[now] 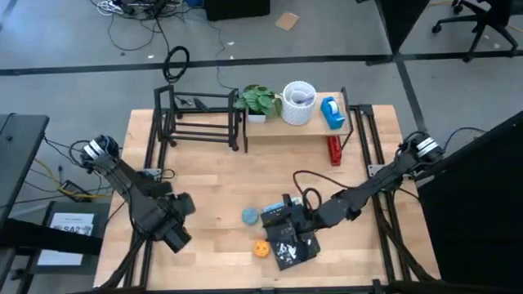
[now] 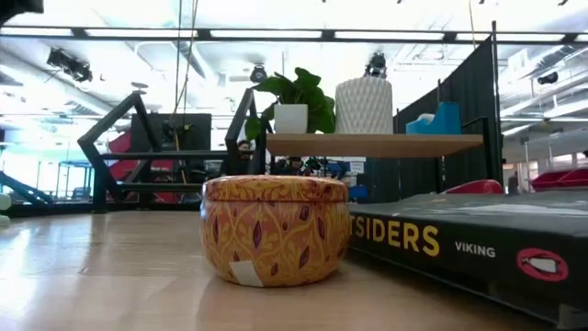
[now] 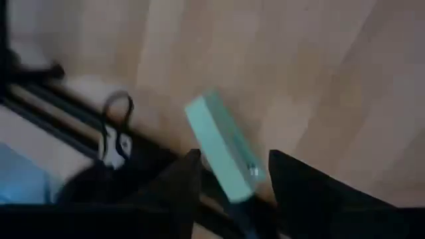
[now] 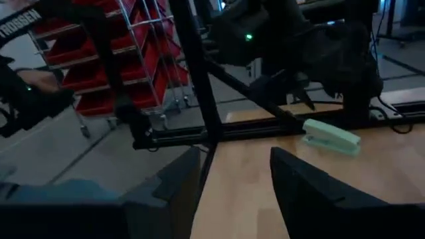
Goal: Stock shelves
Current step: Put the green stapler under the shelf
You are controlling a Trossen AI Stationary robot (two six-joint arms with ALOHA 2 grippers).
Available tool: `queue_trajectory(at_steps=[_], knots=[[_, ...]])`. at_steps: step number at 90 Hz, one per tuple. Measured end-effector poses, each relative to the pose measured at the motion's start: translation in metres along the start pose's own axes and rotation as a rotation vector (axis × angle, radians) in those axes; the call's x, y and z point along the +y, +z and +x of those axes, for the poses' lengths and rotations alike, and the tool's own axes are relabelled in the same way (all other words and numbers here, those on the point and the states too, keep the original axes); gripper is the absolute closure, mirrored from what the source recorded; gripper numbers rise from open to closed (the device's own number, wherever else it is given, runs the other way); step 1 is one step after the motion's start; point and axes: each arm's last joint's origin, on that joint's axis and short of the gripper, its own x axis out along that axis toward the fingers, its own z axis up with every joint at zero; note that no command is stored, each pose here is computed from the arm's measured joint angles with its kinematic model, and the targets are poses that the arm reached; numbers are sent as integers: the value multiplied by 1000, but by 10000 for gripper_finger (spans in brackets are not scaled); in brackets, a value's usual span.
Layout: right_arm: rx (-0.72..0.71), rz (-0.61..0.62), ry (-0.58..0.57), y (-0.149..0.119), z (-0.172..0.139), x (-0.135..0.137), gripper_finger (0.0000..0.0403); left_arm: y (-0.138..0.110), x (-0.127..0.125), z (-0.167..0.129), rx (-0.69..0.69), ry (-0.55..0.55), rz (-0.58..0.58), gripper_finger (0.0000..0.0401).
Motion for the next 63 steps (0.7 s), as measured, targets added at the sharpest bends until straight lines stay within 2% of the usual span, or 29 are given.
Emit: queue_trajectory(at_steps=[13, 33, 38, 47, 54, 63], knots=[[12, 1, 58, 0, 0, 2, 249, -6, 12, 25, 89, -139, -85, 173], [37, 1, 155, -1, -1, 6, 249, -17, 39, 80, 242, -151, -239, 118], [38, 0, 156, -1, -1, 6, 249, -18, 41, 89, 262, -179, -263, 113], [37, 0, 156, -1, -1, 6, 249, -15, 43, 86, 245, -188, -296, 115], [34, -10, 147, 0, -1, 5, 249, -11, 44, 87, 237, -212, -329, 124], [28, -14, 144, 0, 0, 3, 249, -8, 44, 95, 295, -237, -367, 145]])
